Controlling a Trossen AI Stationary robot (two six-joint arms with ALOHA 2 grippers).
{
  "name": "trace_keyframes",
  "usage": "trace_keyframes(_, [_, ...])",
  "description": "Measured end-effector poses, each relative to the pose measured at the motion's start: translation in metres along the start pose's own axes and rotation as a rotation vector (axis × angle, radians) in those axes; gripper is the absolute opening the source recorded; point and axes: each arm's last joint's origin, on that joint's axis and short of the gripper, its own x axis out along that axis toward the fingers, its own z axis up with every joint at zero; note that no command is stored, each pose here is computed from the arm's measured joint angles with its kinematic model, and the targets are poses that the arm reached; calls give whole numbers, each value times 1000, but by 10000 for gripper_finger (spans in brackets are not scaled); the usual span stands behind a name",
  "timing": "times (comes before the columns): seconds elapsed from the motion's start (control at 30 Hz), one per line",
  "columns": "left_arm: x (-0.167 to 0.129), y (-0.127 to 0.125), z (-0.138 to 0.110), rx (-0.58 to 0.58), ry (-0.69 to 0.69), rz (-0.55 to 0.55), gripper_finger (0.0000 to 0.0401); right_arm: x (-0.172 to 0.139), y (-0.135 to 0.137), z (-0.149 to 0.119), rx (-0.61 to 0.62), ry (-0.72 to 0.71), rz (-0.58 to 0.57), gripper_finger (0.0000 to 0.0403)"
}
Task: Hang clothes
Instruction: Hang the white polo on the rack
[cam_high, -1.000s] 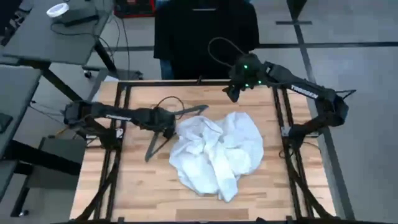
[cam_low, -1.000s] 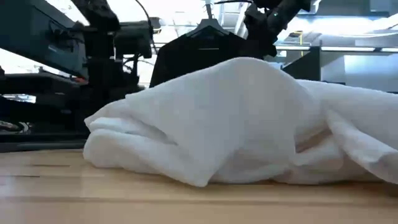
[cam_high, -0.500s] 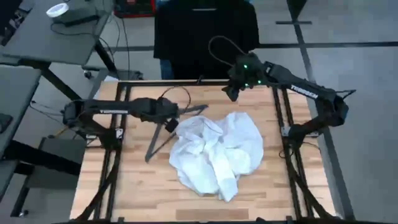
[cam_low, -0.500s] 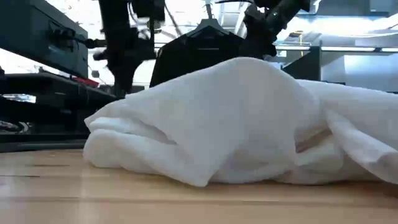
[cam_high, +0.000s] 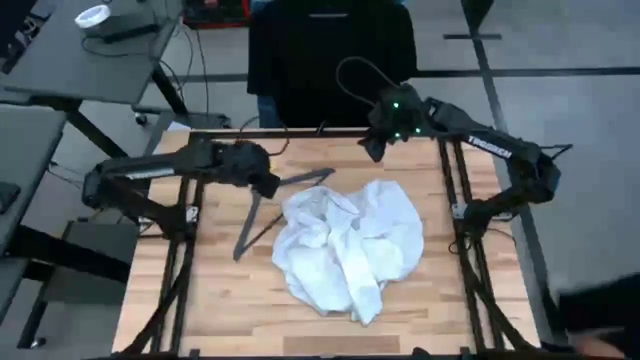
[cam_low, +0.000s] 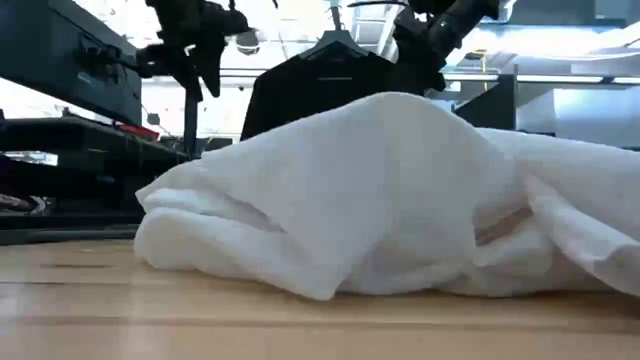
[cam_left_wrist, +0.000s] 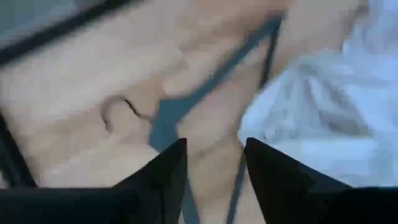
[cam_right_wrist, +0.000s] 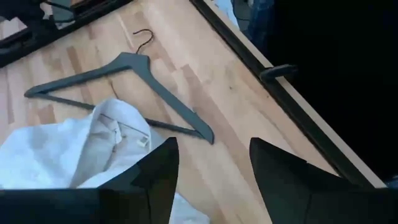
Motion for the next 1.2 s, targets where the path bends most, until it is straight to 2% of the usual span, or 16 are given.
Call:
trace_keyframes(0.13, [8, -9, -48, -17, -68, 36, 154, 0, 0, -1, -21, 10, 1, 185])
trace_keyframes(0.27, [37, -17, -103, -50, -110, -15, 150, 0, 1, -2, -53, 18, 3, 185])
trace_keyframes(0.33, [48, -16, -122, -95, -149, -35, 147, 0, 1, -2, -55, 18, 3, 185])
trace_keyframes(0.43, [61, -7, -141, -103, -154, -11, 144, 0, 1, -2, -54, 24, 3, 185])
trace_keyframes(0.57, [73, 7, -157, -82, -143, 33, 144, 0, 1, -2, -55, 22, 3, 185])
trace_keyframes(0.7, [84, 16, -169, 0, -145, 34, 144, 0, 1, -2, -55, 22, 3, 185])
trace_keyframes(0.77, [90, 22, -176, -8, -144, 33, 144, 0, 1, -2, -54, 25, 3, 185])
trace_keyframes(1.0, [106, 34, -194, -152, -160, -50, 143, 0, 1, -4, -51, 40, 3, 185])
trace_keyframes(1.13, [112, 38, -202, -111, -110, -122, 143, 0, 1, -4, -51, 40, 3, 185])
trace_keyframes(1.2, [115, 42, -207, -87, -84, -115, 143, 0, 1, -4, -51, 40, 3, 185])
